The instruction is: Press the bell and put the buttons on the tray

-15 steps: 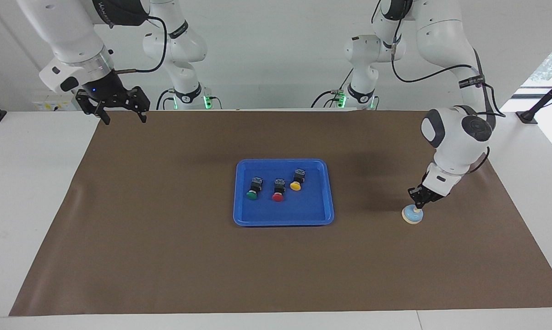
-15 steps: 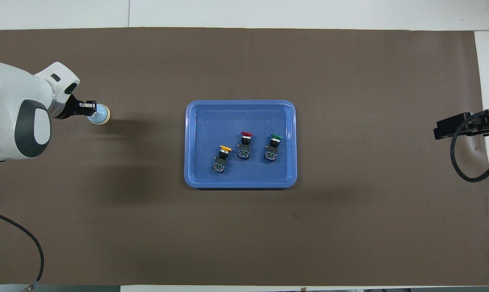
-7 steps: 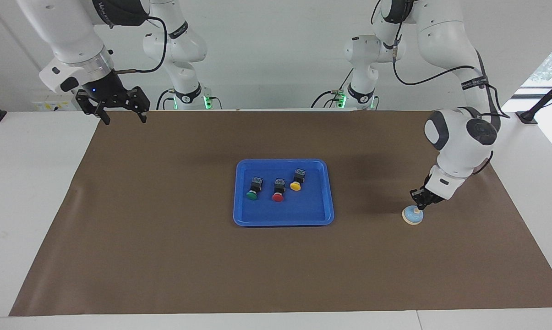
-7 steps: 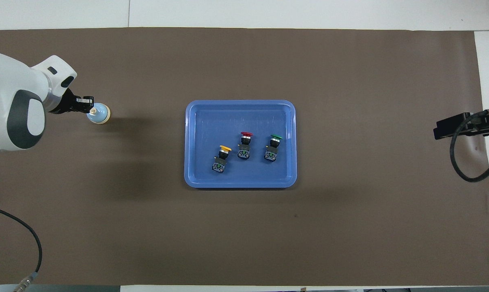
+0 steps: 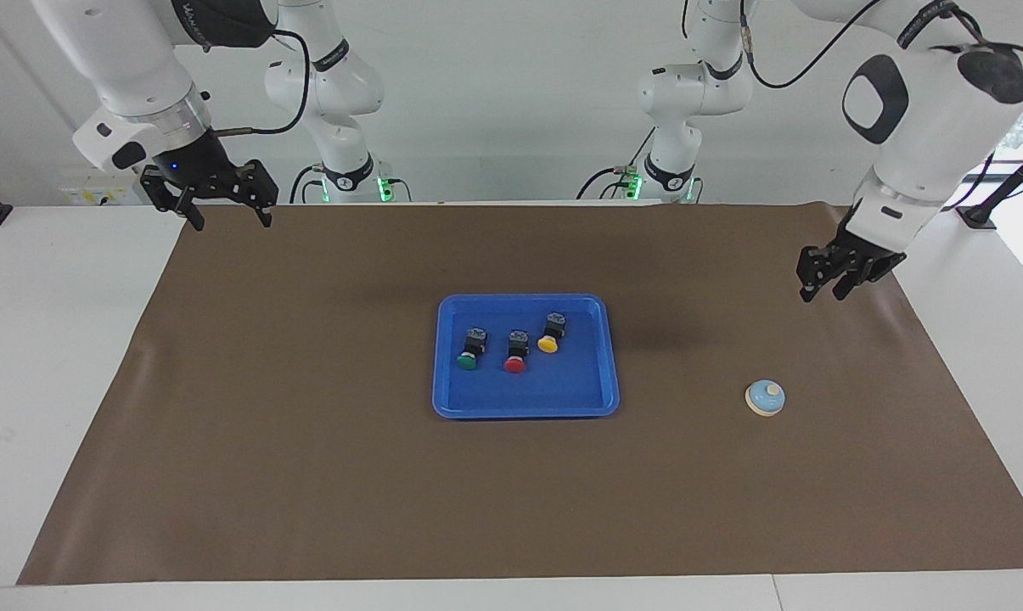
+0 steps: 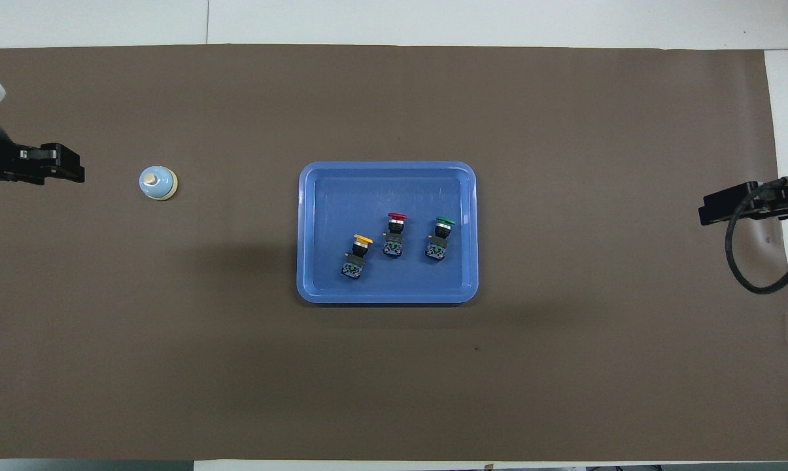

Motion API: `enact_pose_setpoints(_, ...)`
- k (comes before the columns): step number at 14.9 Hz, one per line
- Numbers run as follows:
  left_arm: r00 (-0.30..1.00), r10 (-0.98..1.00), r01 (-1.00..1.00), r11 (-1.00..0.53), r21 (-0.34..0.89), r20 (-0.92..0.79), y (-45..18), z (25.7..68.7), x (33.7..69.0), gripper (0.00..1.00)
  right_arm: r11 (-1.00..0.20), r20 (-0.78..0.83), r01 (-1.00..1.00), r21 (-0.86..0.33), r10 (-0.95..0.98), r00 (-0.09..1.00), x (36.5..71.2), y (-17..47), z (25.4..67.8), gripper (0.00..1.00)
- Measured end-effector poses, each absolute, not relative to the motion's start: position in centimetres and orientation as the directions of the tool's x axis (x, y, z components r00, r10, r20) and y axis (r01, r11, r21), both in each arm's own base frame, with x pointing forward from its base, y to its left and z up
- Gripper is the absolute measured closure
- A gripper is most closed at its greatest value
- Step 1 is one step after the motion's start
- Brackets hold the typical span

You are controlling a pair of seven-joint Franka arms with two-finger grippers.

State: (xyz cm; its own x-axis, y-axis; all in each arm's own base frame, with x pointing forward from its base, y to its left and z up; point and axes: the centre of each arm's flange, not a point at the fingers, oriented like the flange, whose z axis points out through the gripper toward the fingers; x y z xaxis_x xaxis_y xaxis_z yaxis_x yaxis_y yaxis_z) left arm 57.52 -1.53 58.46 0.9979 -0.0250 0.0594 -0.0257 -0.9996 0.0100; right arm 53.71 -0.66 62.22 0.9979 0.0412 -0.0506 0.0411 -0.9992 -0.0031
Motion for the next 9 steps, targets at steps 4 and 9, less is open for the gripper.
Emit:
enact_pose_setpoints(4,0.999,-0.032,-0.032,-0.999,0.011,0.009,-1.8,60.9,54.5,0.00,-0.999,-0.051,0.041,-0.003,0.041,0.998,53.7,-0.7,62.2,0.00)
enact_pose_setpoints(9,0.999,-0.036,-0.036,-0.999,0.010,-0.028,-2.0,59.8,54.4,0.00,-0.999,-0.051,0.041,-0.003,0.041,0.998,53.7,-0.7,62.2,0.00)
